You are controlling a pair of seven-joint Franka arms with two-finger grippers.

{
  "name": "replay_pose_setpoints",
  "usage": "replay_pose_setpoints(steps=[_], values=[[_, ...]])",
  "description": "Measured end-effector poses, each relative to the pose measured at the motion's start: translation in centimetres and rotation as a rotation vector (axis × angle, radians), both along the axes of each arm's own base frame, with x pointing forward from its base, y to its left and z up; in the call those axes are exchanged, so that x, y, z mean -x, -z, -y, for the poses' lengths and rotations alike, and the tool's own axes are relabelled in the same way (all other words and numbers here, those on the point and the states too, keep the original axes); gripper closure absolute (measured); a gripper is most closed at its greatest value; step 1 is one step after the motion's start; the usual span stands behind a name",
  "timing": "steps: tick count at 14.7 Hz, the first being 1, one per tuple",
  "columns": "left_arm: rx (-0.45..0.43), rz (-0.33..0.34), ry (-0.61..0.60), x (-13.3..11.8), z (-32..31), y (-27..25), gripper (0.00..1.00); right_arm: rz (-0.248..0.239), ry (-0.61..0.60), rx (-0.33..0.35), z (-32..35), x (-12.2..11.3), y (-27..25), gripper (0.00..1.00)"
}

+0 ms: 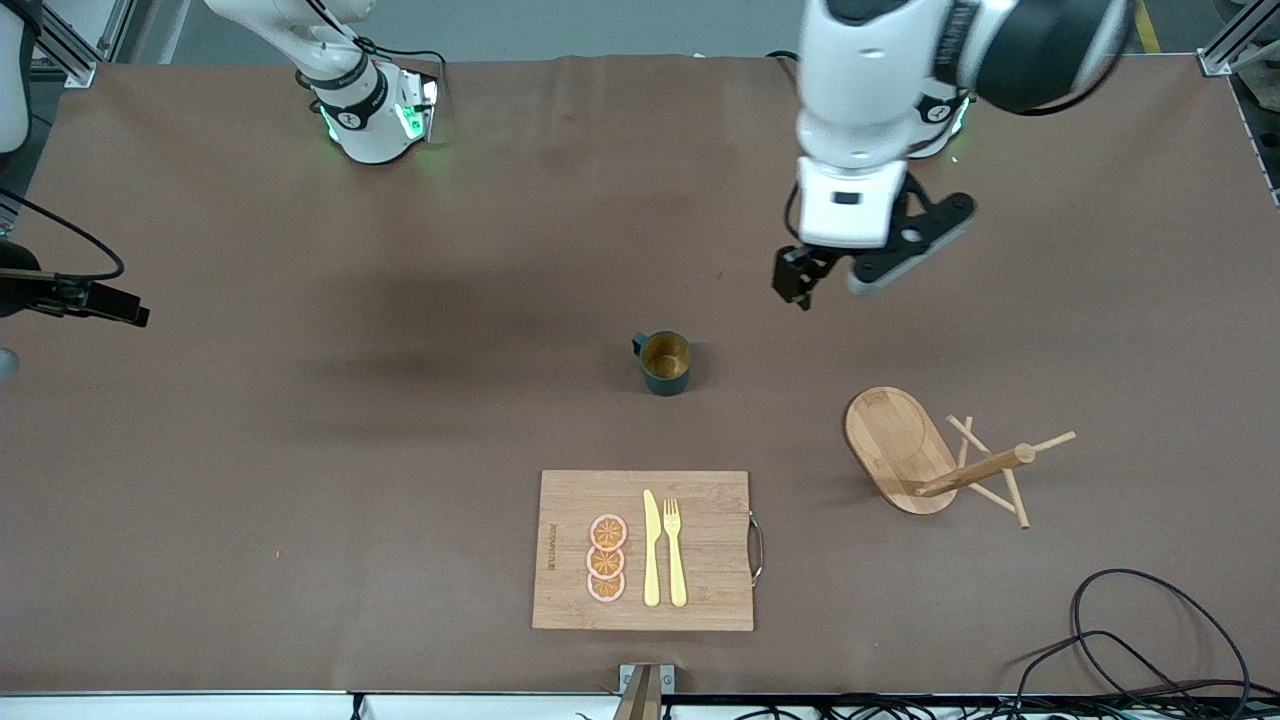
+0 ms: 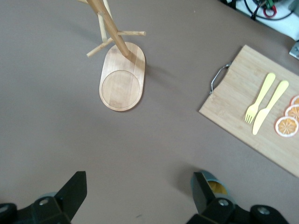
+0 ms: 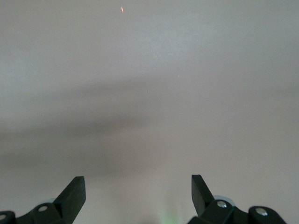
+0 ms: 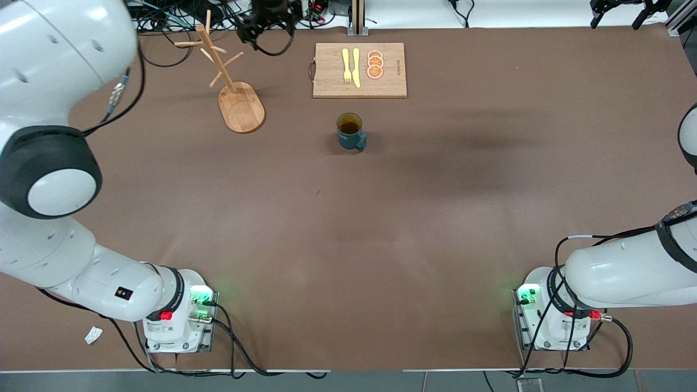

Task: Pass cup and hang on rack
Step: 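Move the left gripper over the teal mug while the right gripper retracts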

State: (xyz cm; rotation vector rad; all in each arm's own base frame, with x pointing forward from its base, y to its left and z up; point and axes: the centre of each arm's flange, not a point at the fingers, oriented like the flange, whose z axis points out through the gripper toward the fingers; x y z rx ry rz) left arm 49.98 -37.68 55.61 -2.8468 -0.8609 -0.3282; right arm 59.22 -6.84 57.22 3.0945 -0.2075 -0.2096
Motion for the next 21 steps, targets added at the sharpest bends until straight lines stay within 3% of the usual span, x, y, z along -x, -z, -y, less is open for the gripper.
replay_pose_setpoints(steps=[4, 11, 15, 21], values=[[-0.08, 0.104, -0.024, 3.5, 7.6, 4.6, 0.0, 0.02, -0.008, 0.0, -0.5, -0.2, -0.9, 0.0], [-0.218, 0.291, -0.008, 8.0, 18.3, 17.0, 0.0, -0.014, -0.044, -0.008, -2.6, 0.0, -0.6, 0.0], [-0.257, 0.353, -0.007, 9.6, 20.9, 22.4, 0.0, -0.009, -0.046, -0.008, -2.8, 0.6, -1.6, 0.0], [-0.326, 0.434, -0.025, 12.1, 23.3, 30.2, 0.0, 0.03, -0.044, -0.013, -2.8, 3.5, -4.7, 0.0]])
